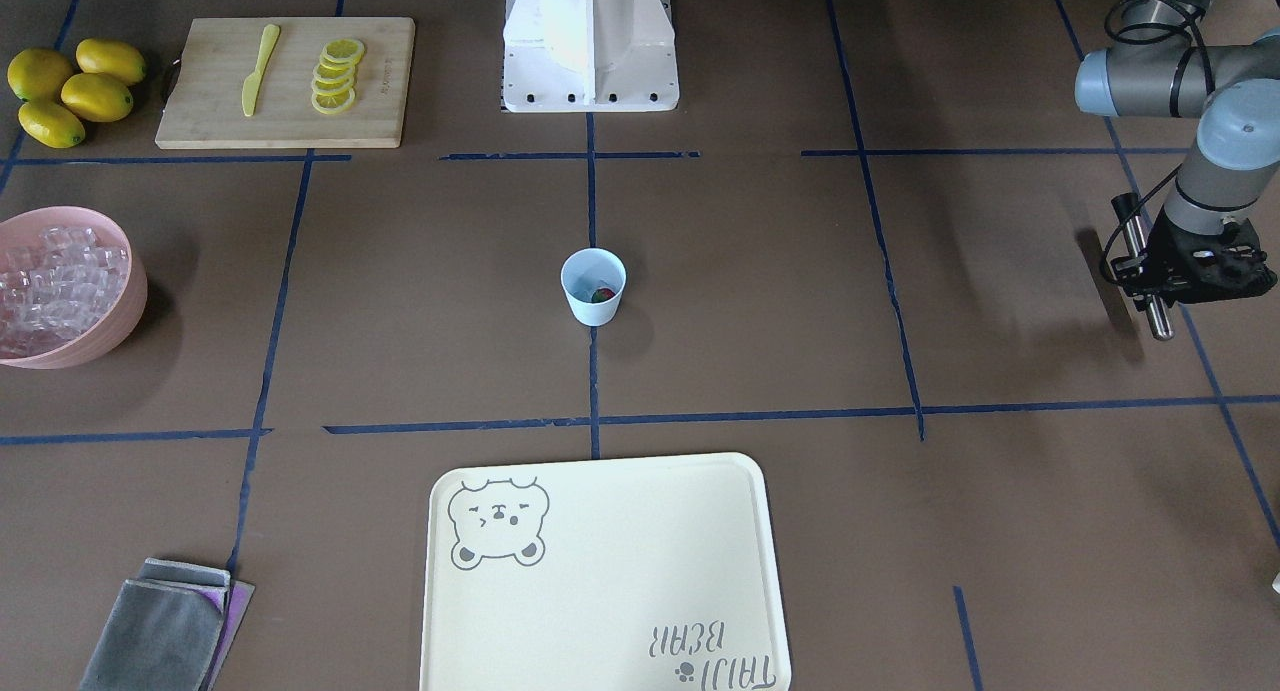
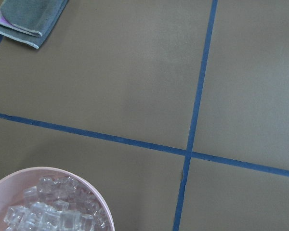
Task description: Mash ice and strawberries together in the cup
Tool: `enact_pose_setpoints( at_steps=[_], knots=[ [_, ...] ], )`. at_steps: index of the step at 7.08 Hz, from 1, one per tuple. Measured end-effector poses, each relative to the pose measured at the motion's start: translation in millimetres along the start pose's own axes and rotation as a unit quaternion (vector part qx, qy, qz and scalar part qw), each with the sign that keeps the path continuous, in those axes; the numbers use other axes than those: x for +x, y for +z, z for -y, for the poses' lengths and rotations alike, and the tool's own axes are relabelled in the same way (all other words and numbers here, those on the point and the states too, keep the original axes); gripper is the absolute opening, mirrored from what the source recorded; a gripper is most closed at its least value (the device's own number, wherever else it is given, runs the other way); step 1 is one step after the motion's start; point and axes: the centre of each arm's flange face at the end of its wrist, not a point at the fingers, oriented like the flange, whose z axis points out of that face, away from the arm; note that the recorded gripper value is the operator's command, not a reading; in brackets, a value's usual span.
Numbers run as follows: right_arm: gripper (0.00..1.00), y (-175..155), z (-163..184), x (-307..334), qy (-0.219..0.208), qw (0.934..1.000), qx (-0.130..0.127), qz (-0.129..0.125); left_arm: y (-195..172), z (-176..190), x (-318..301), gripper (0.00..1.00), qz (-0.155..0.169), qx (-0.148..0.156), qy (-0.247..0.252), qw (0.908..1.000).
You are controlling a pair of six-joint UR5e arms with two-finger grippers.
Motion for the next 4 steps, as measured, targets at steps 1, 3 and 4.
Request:
enact_pose_setpoints(
  at_steps=[1, 3, 4],
  knots=[
    [0.99, -0.1, 0.3, -0.2, 0.000, 1.0000, 0.000, 0.000, 1.2, 0.3, -2.4, 1.00, 0.007, 0.003, -0.001, 1.0000],
    [0.99, -1.3, 0.7, -1.3, -0.001, 1.0000, 0.001, 0.000, 3.4, 2.3, -7.4, 1.00, 0.026, 0.015, -0.001, 0.9996],
    [0.99, -1.7, 0.7, -1.8, -0.002, 1.0000, 0.002, 0.000, 2.2, 3.7, -6.7, 1.00, 0.027, 0.018, -0.001, 0.9995]
  ],
)
